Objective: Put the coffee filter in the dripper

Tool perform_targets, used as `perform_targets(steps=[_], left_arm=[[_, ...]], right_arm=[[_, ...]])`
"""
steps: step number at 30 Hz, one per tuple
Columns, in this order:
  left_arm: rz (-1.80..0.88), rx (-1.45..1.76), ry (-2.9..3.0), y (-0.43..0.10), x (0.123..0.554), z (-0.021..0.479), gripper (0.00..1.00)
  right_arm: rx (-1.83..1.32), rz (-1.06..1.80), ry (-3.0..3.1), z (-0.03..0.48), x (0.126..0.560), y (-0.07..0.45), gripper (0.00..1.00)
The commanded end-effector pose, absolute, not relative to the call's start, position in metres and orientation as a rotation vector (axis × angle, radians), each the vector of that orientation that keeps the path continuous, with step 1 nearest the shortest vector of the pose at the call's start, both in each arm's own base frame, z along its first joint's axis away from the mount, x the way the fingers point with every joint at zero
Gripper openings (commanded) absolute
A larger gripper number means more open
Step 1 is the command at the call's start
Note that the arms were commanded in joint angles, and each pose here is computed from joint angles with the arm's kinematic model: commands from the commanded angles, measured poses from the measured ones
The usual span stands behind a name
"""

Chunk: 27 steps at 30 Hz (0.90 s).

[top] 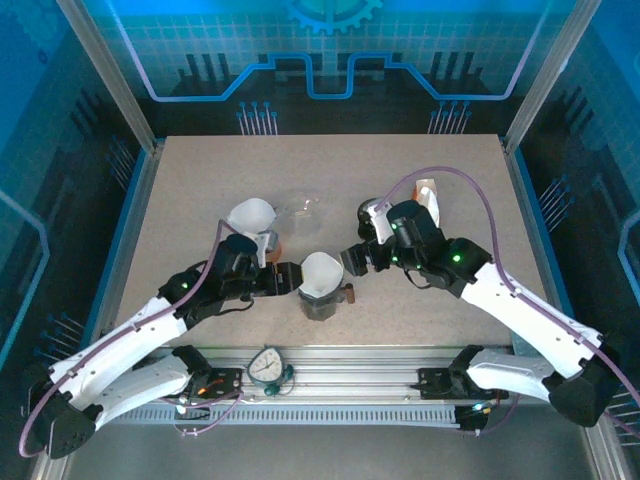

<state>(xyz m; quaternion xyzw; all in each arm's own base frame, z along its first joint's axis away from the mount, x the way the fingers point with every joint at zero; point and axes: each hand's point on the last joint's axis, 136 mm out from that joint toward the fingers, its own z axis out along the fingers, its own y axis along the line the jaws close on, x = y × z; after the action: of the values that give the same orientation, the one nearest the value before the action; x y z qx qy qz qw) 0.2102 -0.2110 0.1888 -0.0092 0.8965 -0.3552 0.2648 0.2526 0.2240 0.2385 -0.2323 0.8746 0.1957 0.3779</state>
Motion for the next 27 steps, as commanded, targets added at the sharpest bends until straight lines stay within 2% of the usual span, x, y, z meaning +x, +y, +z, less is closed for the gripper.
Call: perform_targets(steps=[1,8,12,19,22,27], left_arm=[[-0.935,-0.038,2.407,-0.204,0.211,0.195,0.61],[-0.837,-0.111,2.378,-0.180,0.216,0.198,0.63],[-0.759,-0.150,2.354,-0.165,0.217,0.198,0.72],[-0.716,-0.233,2.326,-0.146,0.211,0.189,0.89],[-0.717,-0.245,2.324,-0.142,0.207,0.186,0.95],[-0.725,-0.247,2.321,-0.139,0.201,0.182,0.98]], right_arm=[[-0.560,0.530,2.234,0.240,0.250,0.218,0.99],[-0.449,0.509,2.307,0.218,0.257,0.197,0.90],[-0.428,0.543,2.335,0.206,0.279,0.197,0.86],[-0.506,0.718,2.284,0.219,0.339,0.241,0.85],[-0.543,0.746,2.315,0.207,0.367,0.263,0.84],[-0.577,0.748,2.374,0.179,0.408,0.288,0.82]])
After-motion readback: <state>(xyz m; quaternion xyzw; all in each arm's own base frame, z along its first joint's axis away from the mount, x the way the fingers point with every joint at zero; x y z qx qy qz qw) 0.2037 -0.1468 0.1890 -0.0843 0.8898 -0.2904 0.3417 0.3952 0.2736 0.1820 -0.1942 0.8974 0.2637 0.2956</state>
